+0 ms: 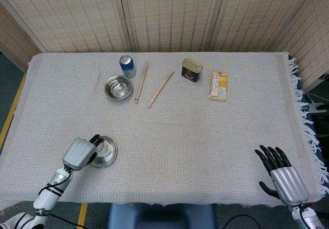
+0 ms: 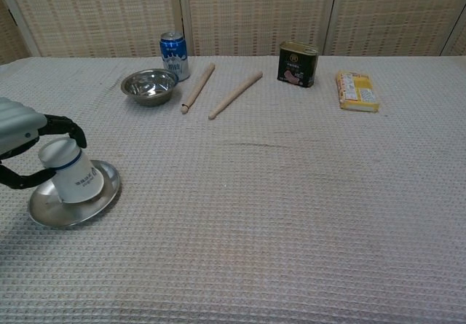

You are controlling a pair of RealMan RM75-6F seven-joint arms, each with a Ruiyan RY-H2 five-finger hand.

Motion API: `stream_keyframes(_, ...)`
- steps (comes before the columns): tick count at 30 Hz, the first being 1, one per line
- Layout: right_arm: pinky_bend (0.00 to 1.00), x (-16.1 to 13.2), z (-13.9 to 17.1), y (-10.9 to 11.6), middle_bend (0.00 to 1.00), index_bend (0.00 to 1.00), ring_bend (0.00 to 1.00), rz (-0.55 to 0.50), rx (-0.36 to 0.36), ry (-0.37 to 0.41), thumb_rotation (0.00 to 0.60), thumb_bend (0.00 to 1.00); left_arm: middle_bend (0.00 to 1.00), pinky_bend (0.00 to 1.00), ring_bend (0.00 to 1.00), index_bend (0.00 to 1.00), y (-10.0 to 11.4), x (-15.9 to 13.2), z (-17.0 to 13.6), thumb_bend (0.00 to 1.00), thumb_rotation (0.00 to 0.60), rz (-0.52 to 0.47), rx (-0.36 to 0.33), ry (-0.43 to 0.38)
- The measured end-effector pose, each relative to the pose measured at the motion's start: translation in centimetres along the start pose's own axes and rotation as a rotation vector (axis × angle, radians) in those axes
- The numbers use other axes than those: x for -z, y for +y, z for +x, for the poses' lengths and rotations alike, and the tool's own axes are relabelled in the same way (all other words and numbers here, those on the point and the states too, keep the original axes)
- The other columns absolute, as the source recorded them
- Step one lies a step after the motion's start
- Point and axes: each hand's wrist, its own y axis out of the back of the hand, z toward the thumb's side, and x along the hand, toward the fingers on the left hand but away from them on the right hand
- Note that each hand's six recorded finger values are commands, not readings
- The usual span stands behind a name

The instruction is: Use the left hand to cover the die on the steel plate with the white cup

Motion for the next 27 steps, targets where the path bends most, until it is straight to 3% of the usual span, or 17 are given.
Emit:
stream_keyframes(5,0.0,-0.2,0.1,-0.1,0.0,0.0,0.0,-0.004,-0.007,0.008,0.6,0.14,0.99,0.97,0.84,0.71,-0.3,1.3,0.0,0.52,0.6,0.081,0.001,0.049)
stream_keyframes(9,0.0,-0.1,-0.1,-0.1,0.0,0.0,0.0,0.007,0.007,0.002,0.6,0.14,0.99,0.97,0.85,0.71,-0.5,2.8,-0.1,0.53,0.6,0.091,0.01,0.109)
stream_keyframes(17,0.0,-0.1,-0.2,-0.2,0.0,0.0,0.0,0.013,0.012,-0.002,0.6,0.14,0.99,0.97,0.85,0.71,-0.7,3.0,-0.6,0.54,0.6,-0.044,0.028,0.102)
stream_keyframes(22,0.0,-0.1,-0.2,-0.3,0.0,0.0,0.0,0.011,0.007,-0.003,0.6,0.14,0.99,0.97,0.85,0.71,-1.2,2.4,-1.1,0.55,0.6,-0.142,0.101,0.055)
stream_keyframes(27,0.0,-0.2,-0.2,-0.3,0.0,0.0,0.0,0.007,0.001,0.0,0.6,0.14,0.99,0.97,0.85,0.71,-0.6,1.8,-1.5,0.55,0.6,-0.202,0.117,0.001)
